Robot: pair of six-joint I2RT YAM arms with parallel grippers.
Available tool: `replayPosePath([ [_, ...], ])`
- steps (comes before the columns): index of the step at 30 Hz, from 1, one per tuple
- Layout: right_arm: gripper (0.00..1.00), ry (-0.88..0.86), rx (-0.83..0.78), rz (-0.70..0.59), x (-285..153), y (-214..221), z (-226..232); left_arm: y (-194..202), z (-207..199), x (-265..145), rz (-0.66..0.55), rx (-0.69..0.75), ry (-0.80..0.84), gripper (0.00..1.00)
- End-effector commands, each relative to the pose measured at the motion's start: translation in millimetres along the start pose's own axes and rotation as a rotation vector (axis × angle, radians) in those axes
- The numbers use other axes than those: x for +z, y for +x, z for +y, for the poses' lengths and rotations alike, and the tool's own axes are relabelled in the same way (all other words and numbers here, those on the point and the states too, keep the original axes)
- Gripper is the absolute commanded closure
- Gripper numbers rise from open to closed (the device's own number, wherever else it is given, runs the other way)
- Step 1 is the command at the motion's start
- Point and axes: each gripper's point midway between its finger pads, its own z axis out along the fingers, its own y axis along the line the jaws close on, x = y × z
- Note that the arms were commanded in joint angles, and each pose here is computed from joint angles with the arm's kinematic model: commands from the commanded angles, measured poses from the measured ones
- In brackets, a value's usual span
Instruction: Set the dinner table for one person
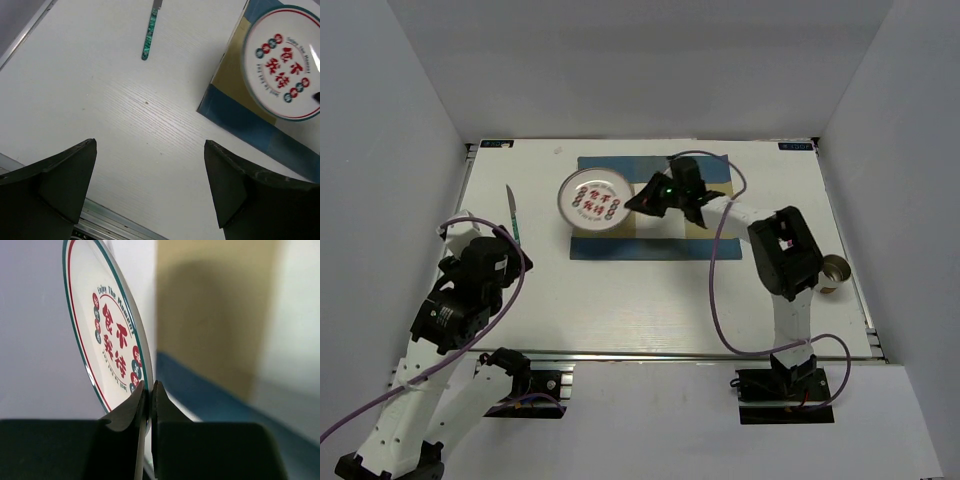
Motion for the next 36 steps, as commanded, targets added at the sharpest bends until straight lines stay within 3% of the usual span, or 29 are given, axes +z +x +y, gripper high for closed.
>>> replayPosePath([
  [1, 1.00, -0.007, -0.055, -0.060, -33, -44, -16, -1, -7, 0, -0.009, 0.001, 0.041, 0.02],
  [5, 1.00, 0.077, -0.089, -0.117, -52, -81, -54, -1, -9, 2, -0.011, -0.001, 0.051, 0.02],
  [10, 1.00, 0.065, -0.109, -0.127, -61, -111, -80, -1, -11, 2, -0.011, 0.005, 0.063, 0.02],
  [23, 1.00, 0.094, -0.025, -0.108, -69, -124, -145, 2, -15, 5, 0.003, 0.024, 0.074, 0.02],
  [36, 1.00, 0.062, -0.005, -0.064, -75, -127, -154, 2, -16, 4, -0.001, 0.021, 0.083, 0.02],
])
